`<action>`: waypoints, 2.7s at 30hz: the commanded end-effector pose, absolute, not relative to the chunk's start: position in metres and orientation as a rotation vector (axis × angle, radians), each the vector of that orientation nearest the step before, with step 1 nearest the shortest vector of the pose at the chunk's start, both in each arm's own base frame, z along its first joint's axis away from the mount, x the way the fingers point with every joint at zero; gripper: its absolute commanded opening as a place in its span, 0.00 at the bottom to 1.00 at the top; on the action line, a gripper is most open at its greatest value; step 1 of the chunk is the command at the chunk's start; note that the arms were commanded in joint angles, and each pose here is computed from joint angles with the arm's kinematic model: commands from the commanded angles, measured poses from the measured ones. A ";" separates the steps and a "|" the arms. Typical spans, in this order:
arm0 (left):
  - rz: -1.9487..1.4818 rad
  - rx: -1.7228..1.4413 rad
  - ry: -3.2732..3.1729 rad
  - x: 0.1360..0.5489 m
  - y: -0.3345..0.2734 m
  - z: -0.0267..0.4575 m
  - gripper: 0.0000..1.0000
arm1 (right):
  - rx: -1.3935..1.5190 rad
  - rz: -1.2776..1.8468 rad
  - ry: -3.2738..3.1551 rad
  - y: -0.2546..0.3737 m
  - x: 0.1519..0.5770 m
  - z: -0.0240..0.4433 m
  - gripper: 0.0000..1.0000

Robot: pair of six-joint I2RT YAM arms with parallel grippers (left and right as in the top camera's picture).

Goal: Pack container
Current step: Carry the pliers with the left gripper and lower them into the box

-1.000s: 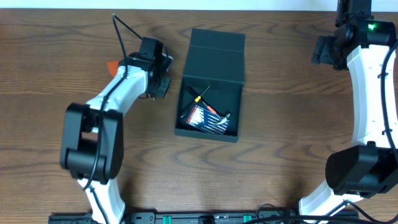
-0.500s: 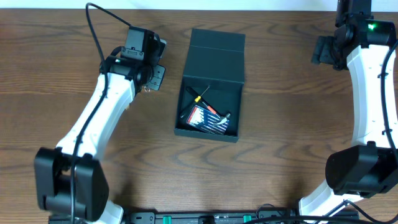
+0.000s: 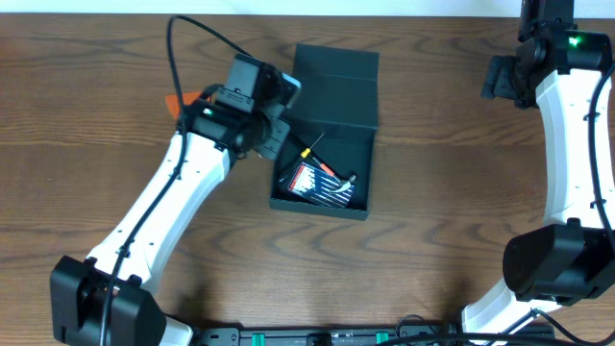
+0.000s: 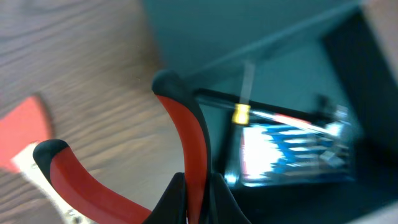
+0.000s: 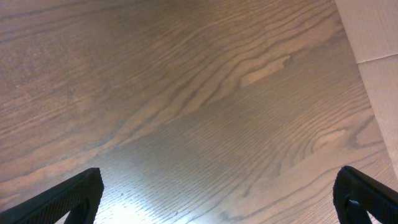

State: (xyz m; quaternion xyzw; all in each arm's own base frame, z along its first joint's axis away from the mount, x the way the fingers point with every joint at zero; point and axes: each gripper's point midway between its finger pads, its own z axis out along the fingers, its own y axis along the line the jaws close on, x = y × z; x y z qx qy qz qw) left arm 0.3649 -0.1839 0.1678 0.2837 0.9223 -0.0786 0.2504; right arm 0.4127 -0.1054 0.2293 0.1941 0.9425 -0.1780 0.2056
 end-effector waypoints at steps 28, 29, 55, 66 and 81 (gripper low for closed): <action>-0.327 1.191 2.571 0.300 -0.281 0.103 0.06 | 0.557 -0.507 2.602 -0.108 0.413 0.237 0.99; -0.324 1.195 2.582 0.300 -0.281 0.097 0.06 | 0.557 -0.507 2.602 -0.108 0.413 0.237 0.99; -0.307 1.214 2.639 0.310 -0.289 0.048 0.15 | 0.557 -0.507 2.602 -0.108 0.413 0.237 0.99; -0.304 1.217 2.649 0.308 -0.288 0.048 0.56 | 0.557 -0.507 2.602 -0.108 0.413 0.237 0.99; -0.304 1.208 2.641 0.309 -0.286 0.056 0.81 | 0.557 -0.507 2.602 -0.108 0.413 0.237 0.99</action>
